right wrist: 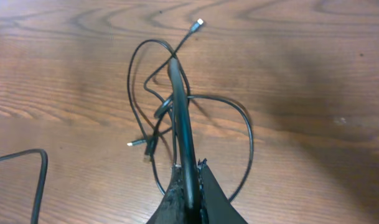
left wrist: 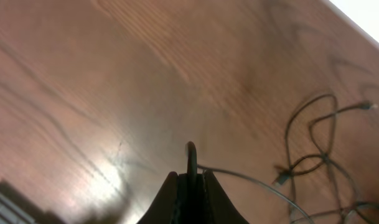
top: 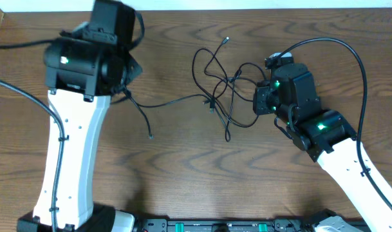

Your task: Untangle cables

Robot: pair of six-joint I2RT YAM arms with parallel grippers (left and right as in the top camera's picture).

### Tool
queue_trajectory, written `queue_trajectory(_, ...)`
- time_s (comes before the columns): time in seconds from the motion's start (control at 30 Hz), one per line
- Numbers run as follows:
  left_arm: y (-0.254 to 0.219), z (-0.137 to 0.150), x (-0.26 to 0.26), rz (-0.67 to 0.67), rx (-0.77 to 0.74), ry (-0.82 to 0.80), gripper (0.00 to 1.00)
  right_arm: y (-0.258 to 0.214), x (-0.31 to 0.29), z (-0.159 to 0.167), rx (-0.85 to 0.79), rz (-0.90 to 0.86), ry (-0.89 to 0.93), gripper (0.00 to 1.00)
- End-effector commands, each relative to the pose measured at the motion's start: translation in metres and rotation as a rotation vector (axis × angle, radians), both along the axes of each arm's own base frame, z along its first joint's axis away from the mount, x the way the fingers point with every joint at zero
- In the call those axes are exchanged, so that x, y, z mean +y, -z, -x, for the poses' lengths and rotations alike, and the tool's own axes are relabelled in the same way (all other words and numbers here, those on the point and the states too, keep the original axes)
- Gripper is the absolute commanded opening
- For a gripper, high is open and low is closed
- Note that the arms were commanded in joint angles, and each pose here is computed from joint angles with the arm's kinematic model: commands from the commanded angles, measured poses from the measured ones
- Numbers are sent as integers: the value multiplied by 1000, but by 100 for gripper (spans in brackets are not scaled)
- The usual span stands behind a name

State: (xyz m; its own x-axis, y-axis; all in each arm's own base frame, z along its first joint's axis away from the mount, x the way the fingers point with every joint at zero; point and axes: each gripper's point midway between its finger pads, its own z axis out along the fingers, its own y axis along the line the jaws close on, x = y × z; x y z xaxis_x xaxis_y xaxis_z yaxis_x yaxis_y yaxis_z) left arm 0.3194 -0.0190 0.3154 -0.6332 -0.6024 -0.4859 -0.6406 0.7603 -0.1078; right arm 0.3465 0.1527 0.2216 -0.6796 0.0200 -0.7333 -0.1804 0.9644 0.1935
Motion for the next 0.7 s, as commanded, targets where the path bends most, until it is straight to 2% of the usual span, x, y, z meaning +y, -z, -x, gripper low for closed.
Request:
queue_trajectory(0.0,12,24,7,18,-47,-19,8,-14,-7,-4,-36,-1,9,1)
queue_trajectory(0.17,66,28,-24,204,-117,76,8,-22,-2,-8,-64,-34,-8,1)
queue_trajectory(0.27,75,22,-41,289,-157,123,8,-44,10,-11,-103,-105,-65,1)
queue_trajectory(0.33,75,19,-48,321,-166,142,26,-60,16,-12,-125,-142,-94,1)
queue_trajectory(0.43,62,7,-65,348,-225,278,33,-94,19,-14,-179,-186,-123,1)
queue_trajectory(0.5,43,-2,-78,347,-302,410,45,-105,20,-14,-201,-184,-136,1)
queue_trajectory(0.67,-19,-4,-77,273,-491,510,46,-109,19,-10,-196,-172,-142,1)
